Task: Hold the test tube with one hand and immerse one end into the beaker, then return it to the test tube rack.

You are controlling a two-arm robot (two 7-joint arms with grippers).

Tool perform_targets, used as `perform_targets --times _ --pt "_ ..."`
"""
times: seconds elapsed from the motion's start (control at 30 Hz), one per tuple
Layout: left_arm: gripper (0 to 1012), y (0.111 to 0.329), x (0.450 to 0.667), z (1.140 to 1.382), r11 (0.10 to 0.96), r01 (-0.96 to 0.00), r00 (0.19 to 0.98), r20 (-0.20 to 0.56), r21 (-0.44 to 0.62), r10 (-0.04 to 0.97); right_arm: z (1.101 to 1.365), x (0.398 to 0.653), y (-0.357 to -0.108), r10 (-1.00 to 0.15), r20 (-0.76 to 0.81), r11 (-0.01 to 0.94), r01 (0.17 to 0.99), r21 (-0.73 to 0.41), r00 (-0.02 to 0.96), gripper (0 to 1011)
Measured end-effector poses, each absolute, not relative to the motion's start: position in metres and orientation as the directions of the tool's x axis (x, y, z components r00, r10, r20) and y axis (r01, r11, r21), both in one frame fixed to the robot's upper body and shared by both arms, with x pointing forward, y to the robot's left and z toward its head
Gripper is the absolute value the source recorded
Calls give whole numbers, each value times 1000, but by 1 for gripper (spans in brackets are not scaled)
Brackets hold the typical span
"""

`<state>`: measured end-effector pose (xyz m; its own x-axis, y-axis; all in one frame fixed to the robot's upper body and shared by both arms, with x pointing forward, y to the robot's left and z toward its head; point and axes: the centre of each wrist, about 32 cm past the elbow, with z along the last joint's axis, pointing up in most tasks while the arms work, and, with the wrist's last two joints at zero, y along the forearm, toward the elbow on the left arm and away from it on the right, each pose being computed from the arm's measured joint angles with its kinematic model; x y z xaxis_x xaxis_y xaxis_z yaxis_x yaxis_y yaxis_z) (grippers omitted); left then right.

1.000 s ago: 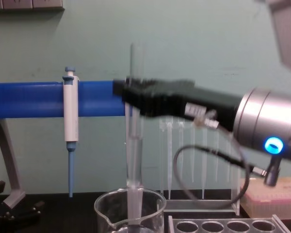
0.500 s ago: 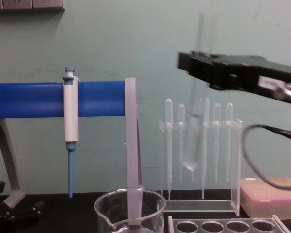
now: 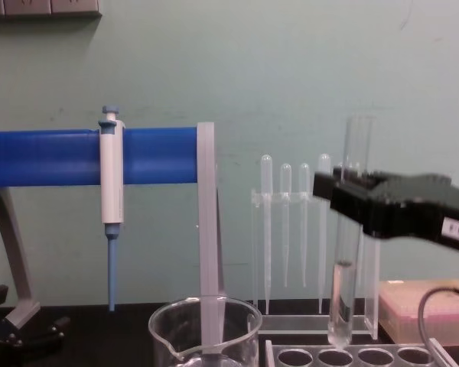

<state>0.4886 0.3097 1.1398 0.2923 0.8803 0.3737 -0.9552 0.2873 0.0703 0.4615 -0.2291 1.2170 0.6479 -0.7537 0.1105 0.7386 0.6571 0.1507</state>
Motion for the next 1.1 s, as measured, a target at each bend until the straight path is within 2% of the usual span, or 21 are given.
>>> perform_targets --times 0.33,1.1 --pt "1000 310 489 1140 287 -955 292 374 70 880 1199 465 -227 -762 118 647 756 101 637 227" --pt "1000 310 489 1140 287 -955 292 374 70 880 1178 475 -216 -728 178 671 741 -17 663 227"
